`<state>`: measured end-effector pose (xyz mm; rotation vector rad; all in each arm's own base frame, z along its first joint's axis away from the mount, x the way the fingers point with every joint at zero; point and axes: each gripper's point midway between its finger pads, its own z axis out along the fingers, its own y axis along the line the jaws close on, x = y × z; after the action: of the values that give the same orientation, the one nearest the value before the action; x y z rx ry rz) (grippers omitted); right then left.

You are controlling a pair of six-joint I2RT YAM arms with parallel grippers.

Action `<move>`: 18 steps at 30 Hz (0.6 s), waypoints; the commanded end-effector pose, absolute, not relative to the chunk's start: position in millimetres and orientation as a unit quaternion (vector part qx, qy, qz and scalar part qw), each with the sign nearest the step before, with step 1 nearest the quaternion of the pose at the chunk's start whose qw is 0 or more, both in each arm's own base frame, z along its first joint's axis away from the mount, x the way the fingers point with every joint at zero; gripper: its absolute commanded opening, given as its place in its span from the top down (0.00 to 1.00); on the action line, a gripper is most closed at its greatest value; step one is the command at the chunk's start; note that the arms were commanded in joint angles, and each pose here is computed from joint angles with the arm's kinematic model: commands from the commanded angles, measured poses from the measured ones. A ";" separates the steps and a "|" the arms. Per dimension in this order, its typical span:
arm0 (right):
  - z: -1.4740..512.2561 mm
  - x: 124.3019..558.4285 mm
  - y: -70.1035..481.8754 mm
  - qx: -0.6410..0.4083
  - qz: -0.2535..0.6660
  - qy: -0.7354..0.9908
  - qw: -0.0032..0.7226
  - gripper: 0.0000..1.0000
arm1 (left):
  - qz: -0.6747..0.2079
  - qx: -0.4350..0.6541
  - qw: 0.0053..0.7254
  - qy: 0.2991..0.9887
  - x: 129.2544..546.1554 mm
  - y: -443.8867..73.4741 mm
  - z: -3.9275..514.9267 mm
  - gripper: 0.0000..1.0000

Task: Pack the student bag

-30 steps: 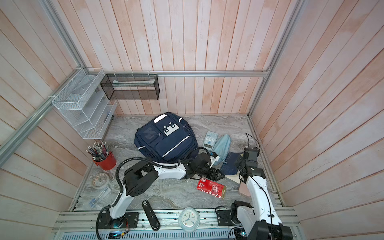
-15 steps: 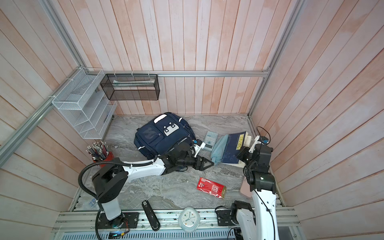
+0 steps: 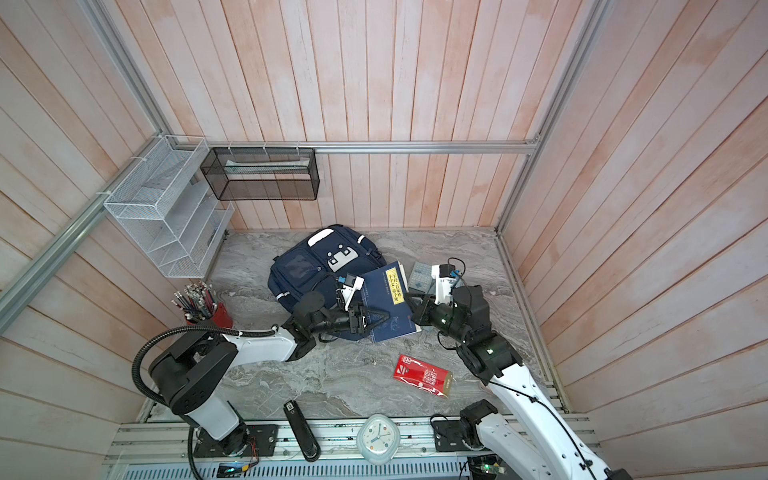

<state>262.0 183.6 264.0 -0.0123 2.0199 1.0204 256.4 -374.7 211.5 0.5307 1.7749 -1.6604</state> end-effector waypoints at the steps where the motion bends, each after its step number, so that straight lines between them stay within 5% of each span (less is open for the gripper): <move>1: 273.3 276.9 185.0 0.005 0.414 0.785 0.461 1.00 | -0.658 0.189 0.387 0.617 252.5 -356.9 259.7 0.39; 7: 253.8 273.4 206.5 -0.041 0.448 0.783 0.430 1.00 | -0.643 0.187 0.388 0.633 248.5 -347.0 265.6 1.00; 8: 250.8 271.8 210.0 -0.067 0.443 0.785 0.428 0.84 | -0.645 0.190 0.383 0.633 247.5 -346.4 268.0 1.00; 9: 244.4 274.2 207.5 -0.080 0.425 0.792 0.430 0.51 | -0.648 0.194 0.379 0.631 245.5 -344.6 271.7 1.00; 10: 239.7 277.8 202.8 -0.078 0.411 0.798 0.433 0.30 | -0.652 0.197 0.376 0.629 243.3 -342.2 274.3 1.00; 11: 237.2 279.3 199.8 -0.091 0.414 0.794 0.435 0.21 | -0.655 0.201 0.371 0.627 241.4 -338.1 276.7 1.00; 18: 266.4 264.4 219.9 -0.203 0.508 0.710 0.443 0.17 | -0.683 0.272 0.299 0.608 215.3 -337.3 292.4 1.00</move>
<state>281.2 200.7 245.0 -0.2833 1.8962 1.1428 243.4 -333.3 261.5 0.5284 1.7131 -1.7146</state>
